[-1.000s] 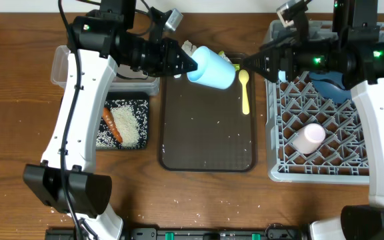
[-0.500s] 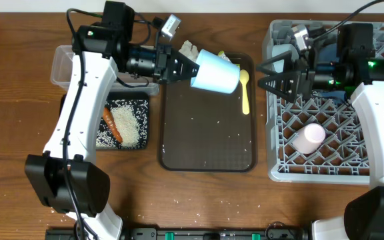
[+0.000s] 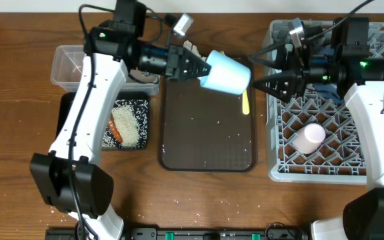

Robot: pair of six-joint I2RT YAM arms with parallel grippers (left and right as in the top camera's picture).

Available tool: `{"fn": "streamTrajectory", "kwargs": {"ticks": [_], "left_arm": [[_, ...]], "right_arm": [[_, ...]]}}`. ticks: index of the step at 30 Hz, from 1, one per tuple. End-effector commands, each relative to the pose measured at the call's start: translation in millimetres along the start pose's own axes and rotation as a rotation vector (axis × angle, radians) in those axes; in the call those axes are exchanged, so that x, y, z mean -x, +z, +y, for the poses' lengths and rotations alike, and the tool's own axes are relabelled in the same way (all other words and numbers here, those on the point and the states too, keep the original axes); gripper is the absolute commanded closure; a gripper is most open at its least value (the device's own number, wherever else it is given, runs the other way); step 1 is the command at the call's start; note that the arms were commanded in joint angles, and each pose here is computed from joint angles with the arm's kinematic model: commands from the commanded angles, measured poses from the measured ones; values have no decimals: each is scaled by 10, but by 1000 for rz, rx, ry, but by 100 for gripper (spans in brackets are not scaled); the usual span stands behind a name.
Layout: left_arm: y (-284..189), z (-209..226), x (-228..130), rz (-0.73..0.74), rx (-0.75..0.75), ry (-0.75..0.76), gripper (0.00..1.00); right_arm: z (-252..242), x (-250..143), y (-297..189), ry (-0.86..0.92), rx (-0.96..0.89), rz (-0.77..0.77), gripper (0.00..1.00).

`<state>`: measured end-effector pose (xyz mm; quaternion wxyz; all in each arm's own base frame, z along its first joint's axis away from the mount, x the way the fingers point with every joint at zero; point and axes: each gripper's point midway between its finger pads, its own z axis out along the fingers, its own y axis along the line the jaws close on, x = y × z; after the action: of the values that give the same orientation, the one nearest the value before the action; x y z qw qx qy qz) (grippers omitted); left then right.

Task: Sort waste into correct bins and load items into the dishwasher rack
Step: 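Grasp the cup with the right gripper and release the left gripper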

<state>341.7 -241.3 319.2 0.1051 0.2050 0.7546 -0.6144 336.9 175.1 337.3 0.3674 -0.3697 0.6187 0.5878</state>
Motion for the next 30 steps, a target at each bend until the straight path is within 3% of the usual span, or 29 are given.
{"fn": "streamTrajectory", "kwargs": {"ticks": [1,9,12,16,19,24,30], "left_arm": [[80,188,39,-7,101,-106,94],[25,246,122,-38,128,-108,93],[-9,261,138,-48,130,-136,94],[-41,210,152,-53,94,-152,94],[-37,64,174,-45,12,-120,94],[-42,-105,192,-34,-82,-77,94],[-44,-108,212,-38,-82,-62,94]], "right_arm": [[-35,68,41,71,-33,15,4],[-371,435,-184,68,-478,-24,1],[-462,530,-513,103,-738,-74,1],[-495,382,-980,175,-1062,-65,1],[-353,275,-834,230,-966,-38,1],[-4,361,-319,215,-523,-51,5],[58,437,-104,188,-348,-57,6]]}}
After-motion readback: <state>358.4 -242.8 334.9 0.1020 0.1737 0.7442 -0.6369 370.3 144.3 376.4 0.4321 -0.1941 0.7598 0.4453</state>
